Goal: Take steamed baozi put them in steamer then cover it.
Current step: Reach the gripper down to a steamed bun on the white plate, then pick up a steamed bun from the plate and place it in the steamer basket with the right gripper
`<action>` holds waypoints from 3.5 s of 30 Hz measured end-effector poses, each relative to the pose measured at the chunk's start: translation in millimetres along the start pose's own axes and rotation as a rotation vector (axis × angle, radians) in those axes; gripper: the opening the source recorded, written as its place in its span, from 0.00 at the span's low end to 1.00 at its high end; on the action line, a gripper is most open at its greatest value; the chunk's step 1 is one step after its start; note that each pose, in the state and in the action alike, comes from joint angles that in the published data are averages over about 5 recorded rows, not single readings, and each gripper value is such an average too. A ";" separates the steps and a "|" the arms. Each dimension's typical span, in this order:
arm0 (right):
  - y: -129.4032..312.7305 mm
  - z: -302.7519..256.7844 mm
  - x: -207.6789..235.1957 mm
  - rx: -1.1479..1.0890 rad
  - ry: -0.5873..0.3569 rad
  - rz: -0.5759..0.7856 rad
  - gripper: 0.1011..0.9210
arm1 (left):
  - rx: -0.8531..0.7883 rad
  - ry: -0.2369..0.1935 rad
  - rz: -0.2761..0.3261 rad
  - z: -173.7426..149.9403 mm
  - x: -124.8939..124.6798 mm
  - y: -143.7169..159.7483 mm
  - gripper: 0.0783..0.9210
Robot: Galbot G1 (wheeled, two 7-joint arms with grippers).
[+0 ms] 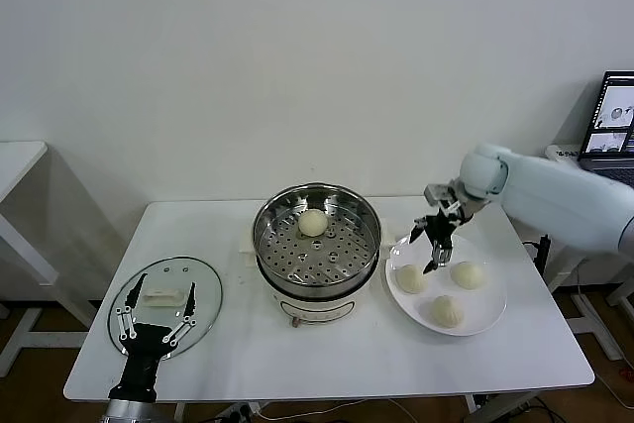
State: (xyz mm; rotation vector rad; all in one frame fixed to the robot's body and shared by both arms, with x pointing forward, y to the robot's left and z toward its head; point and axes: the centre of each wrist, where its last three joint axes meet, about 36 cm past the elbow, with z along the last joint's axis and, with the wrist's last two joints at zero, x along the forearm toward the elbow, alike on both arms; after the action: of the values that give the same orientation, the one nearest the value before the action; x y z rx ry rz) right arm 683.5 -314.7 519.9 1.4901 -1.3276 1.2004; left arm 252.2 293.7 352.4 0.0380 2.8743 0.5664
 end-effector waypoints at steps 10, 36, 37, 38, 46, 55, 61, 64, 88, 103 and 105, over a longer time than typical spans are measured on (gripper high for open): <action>0.0 -2.2 -37.0 -0.024 0.017 0.008 0.88 | -0.011 0.006 -0.005 1.3 2.8 1.5 0.88; -1.0 -5.4 -44.1 0.011 0.070 0.038 0.67 | -0.018 0.014 -0.026 2.8 3.4 2.5 0.88; -1.6 -5.6 -39.3 0.016 0.071 0.039 0.66 | -0.018 0.013 -0.027 2.5 2.9 2.7 0.88; -2.6 -6.1 -33.3 0.021 0.072 0.039 0.66 | -0.018 0.012 -0.027 2.2 2.5 2.9 0.88; -22.8 -30.4 51.2 0.088 0.079 0.049 0.65 | -0.018 -0.003 -0.021 0.4 -1.5 3.1 0.88; -39.1 -107.9 148.3 0.202 0.065 0.077 0.63 | -0.011 -0.015 -0.014 -1.4 -4.4 0.8 0.88; -41.5 -176.0 161.3 0.279 0.037 0.063 0.63 | -0.010 -0.021 -0.014 -2.0 -5.5 0.5 0.88; -41.8 -208.8 156.2 0.305 0.028 0.054 0.63 | -0.009 -0.025 -0.015 -1.8 -6.5 0.0 0.88; -31.2 -350.6 40.4 0.364 0.062 0.020 0.63 | 0.002 -0.035 -0.020 2.8 -6.8 -3.3 0.88; -27.5 -357.2 -1.7 0.361 0.070 0.023 0.65 | 0.001 -0.038 -0.029 2.6 -6.0 1.0 0.88; -27.1 -356.6 -4.1 0.360 0.069 0.025 0.68 | 0.001 -0.038 -0.031 2.6 -5.7 2.1 0.88</action>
State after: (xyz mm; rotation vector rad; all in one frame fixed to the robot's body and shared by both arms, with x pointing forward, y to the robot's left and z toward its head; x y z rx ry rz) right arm 659.4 32.5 602.0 1.6651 -1.1271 1.5549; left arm 258.3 296.3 352.0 0.0041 2.8335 0.5531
